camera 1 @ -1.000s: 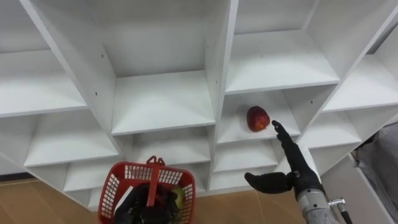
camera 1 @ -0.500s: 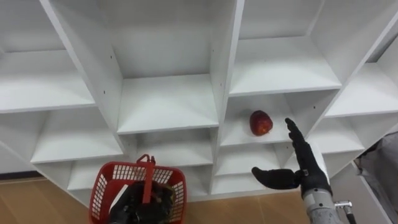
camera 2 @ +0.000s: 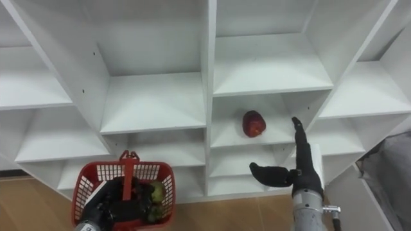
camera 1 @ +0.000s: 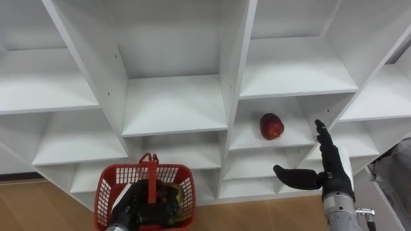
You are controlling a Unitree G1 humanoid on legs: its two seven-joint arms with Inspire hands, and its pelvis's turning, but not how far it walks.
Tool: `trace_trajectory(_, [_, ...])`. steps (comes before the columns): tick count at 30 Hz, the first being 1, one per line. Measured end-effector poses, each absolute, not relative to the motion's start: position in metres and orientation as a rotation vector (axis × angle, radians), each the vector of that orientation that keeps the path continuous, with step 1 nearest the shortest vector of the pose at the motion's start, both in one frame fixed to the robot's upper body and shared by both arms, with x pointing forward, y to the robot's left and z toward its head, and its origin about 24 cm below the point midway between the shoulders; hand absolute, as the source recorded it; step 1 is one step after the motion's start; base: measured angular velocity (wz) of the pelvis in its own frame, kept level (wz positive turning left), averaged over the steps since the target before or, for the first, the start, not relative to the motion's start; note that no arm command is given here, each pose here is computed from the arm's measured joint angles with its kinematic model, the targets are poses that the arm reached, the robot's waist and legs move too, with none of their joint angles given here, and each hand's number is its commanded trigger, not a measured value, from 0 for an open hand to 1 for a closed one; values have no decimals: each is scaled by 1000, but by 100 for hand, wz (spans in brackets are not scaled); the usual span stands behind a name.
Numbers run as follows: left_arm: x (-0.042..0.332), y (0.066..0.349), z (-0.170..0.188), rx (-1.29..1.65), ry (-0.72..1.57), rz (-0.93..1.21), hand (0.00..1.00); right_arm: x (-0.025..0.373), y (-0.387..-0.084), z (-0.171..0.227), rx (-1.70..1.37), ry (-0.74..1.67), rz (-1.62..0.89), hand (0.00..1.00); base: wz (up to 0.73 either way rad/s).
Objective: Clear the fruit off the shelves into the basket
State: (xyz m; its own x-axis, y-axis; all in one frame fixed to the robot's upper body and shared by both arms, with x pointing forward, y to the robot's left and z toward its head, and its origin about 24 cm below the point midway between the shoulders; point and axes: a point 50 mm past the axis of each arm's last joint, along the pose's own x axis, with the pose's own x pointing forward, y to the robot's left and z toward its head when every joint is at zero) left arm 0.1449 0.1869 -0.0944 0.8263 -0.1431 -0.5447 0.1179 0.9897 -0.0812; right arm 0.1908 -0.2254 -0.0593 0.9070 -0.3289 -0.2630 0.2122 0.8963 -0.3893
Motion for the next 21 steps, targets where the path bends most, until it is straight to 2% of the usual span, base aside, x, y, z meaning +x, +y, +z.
trace_trajectory(6, [145, 187, -95, -51, 590, -148, 100, 195, -227, -58, -370, 323, -299, 0, 5])
trace_trajectory(11, [147, 186, -94, -58, 586, -173, 100, 226, -236, -53, -379, 318, -318, 0, 4])
trace_trajectory(21, [151, 187, -94, -47, 592, -209, 100, 255, -260, -31, -443, 257, -419, 0, 11])
